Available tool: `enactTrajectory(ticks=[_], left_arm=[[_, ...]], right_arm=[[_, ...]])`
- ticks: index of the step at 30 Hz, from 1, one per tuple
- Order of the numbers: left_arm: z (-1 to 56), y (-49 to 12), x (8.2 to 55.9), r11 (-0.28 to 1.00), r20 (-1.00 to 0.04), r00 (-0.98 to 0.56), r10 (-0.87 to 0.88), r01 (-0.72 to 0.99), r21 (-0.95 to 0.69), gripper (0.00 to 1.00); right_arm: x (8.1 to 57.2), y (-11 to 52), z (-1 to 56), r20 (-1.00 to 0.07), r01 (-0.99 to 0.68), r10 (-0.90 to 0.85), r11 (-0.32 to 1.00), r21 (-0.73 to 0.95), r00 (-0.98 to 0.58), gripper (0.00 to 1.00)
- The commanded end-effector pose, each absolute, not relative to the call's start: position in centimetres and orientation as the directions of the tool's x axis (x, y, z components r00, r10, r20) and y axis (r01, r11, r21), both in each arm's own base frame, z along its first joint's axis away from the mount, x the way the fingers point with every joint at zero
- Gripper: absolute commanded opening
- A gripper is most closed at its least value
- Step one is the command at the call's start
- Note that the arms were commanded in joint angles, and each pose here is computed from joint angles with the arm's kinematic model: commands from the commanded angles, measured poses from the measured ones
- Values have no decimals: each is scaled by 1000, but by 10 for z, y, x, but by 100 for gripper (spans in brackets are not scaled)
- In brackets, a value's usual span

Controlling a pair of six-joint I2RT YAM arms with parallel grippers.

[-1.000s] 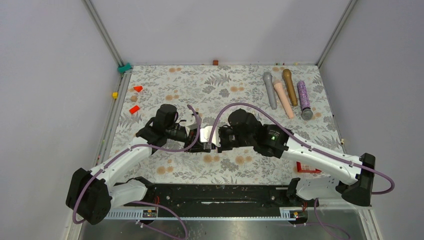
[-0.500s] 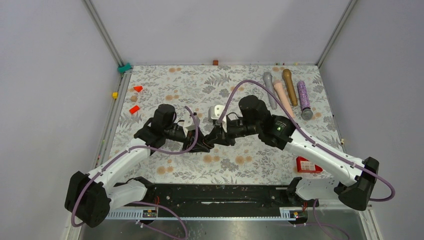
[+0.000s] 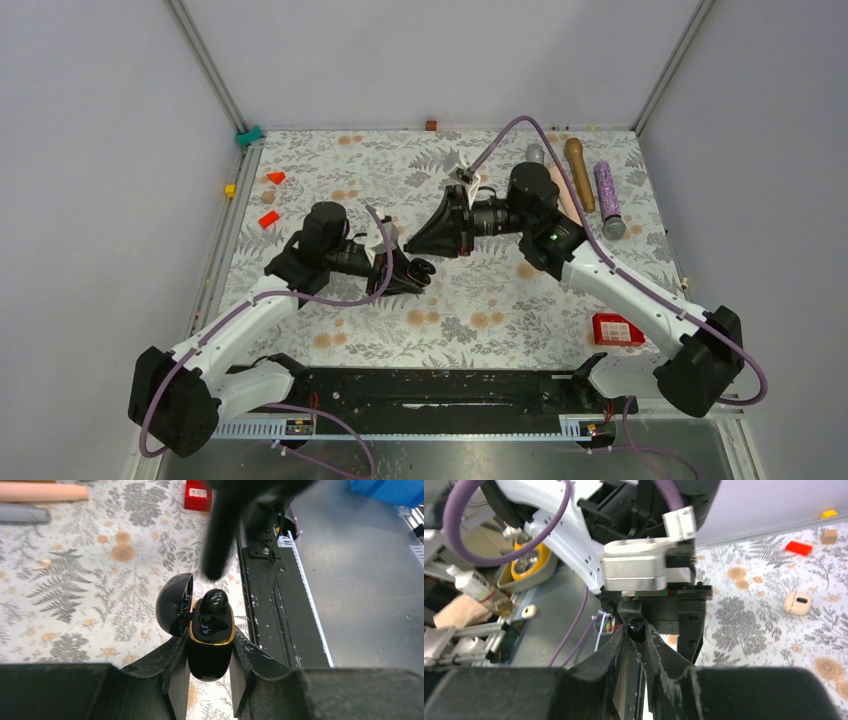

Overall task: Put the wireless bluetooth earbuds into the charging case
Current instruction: Place the earbud in the charging case.

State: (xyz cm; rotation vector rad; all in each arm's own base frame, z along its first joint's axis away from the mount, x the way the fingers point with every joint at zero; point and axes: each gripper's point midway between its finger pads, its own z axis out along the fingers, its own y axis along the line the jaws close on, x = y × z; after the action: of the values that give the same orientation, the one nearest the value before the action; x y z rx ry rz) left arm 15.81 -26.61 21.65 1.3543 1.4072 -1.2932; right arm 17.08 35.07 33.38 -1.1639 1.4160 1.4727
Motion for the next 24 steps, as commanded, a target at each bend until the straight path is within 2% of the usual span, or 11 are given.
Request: enactTrajectory(ticks=[1, 5, 8, 15, 24], left_arm=[[258, -273, 183, -38, -989, -13, 148, 999, -19, 0], [267, -276, 193, -14, -990, -7, 142, 1000, -9, 0], [284, -281, 204, 28, -997, 15, 72, 999, 17, 0], [291, -285, 213, 102, -998, -41, -52, 994, -46, 0], [296, -284, 206, 97, -978, -78, -194, 990, -98, 0]], right_arm=[[179, 345, 378, -929, -919, 69, -191, 346, -364, 16], [187, 336, 394, -930, -926, 108, -189, 328, -352, 15], [188, 330, 399, -931, -931, 129, -180, 316, -341, 16], [193, 312, 419, -935, -951, 187, -130, 280, -301, 15], [198, 307, 392, -957, -971, 161, -51, 234, -239, 15]])
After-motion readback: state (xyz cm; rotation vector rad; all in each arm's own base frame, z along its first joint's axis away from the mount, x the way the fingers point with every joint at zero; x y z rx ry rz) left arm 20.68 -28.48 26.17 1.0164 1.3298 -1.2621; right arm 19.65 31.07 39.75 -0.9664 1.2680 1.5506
